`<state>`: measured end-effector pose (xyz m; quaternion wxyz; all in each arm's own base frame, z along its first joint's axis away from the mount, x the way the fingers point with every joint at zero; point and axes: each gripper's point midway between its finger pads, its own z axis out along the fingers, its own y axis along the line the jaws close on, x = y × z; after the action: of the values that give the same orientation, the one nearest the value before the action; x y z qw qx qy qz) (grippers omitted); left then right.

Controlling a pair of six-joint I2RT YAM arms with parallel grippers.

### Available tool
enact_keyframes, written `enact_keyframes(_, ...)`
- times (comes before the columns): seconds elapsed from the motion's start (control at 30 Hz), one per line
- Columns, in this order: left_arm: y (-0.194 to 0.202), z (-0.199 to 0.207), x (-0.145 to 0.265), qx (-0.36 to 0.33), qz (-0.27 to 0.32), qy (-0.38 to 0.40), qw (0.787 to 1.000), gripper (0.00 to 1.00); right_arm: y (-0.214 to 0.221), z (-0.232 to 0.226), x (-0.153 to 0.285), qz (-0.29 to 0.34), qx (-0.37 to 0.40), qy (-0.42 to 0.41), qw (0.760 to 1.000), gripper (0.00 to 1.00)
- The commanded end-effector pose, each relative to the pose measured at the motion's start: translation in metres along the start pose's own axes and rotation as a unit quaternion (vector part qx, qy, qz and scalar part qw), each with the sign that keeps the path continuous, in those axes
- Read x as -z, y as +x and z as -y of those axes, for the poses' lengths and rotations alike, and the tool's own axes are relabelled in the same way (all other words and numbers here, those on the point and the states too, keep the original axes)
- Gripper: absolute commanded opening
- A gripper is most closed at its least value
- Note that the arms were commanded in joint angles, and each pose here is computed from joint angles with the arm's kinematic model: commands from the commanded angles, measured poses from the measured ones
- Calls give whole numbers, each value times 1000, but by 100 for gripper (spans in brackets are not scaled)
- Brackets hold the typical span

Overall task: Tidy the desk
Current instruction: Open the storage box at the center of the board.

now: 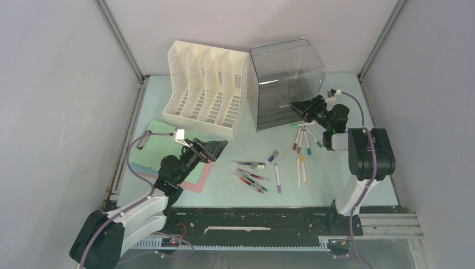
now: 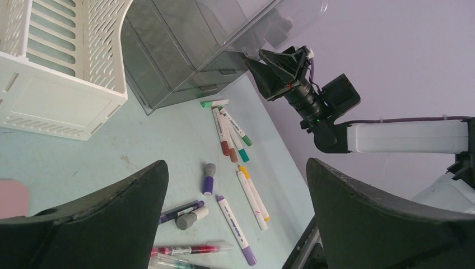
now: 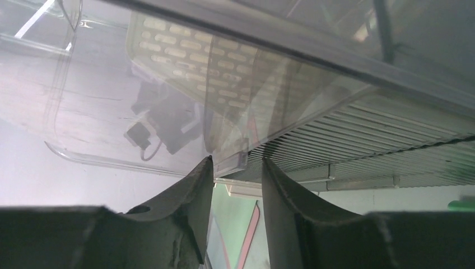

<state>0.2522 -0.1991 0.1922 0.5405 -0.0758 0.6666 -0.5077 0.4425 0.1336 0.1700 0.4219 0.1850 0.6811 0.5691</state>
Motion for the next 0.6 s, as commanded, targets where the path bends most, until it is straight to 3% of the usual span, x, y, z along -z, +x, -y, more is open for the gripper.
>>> enact_keyframes(0.0,-9,8,-1,4,18,11,1000,99,-17,-15,-11,32,2,-13,999,43)
enact_keyframes(0.4,-11,17,-5,7,17,21,1000,99,-33,-34,-1,50,-17,-27,998,4)
enact_keyframes(0.57,-16,29,-13,-6,21,36,999,99,-33,-51,8,48,-28,-45,997,0)
